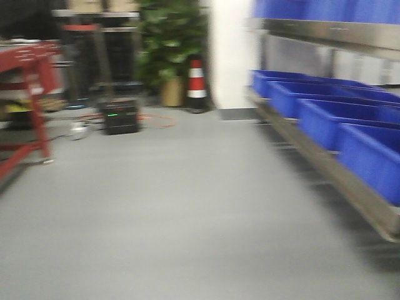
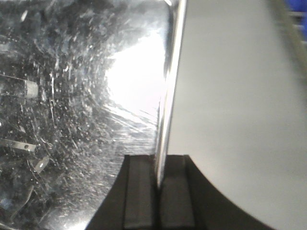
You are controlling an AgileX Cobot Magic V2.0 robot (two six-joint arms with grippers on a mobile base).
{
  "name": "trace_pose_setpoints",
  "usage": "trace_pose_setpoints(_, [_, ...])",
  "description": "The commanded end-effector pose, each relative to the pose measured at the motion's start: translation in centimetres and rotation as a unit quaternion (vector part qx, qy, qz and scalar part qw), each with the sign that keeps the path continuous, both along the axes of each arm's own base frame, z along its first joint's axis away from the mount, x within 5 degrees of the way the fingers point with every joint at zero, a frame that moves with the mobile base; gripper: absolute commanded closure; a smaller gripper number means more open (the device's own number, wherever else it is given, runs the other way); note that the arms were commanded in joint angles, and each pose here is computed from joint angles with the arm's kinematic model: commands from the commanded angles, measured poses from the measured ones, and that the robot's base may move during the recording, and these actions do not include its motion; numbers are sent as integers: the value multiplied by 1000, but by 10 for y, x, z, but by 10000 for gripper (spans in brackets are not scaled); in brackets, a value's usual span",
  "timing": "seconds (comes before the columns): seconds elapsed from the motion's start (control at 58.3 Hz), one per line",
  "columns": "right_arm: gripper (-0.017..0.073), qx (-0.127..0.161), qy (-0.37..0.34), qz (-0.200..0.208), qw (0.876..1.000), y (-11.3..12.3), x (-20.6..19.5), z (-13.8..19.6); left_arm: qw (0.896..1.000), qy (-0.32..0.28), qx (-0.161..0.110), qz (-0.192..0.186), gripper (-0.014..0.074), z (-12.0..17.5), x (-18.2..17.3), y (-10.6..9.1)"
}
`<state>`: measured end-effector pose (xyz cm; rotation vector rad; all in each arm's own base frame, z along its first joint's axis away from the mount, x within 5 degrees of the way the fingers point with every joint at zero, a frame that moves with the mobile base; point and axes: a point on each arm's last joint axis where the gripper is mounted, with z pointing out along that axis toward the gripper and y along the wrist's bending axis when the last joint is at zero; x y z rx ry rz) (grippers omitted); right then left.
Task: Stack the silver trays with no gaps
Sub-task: 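Hold the tray in both grippers while the base drives away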
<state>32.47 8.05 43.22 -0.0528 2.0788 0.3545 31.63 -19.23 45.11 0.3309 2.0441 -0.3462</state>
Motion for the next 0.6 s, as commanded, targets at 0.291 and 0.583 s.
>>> trace_pose_setpoints(0.291, [639, -3, -34, 3, 999, -1, -3, 12, 1000, -28, -10, -9, 611, 11, -5, 0])
trace_pose_setpoints(0.583, [639, -3, -34, 3, 999, -1, -3, 12, 1000, -28, -10, -9, 611, 11, -5, 0])
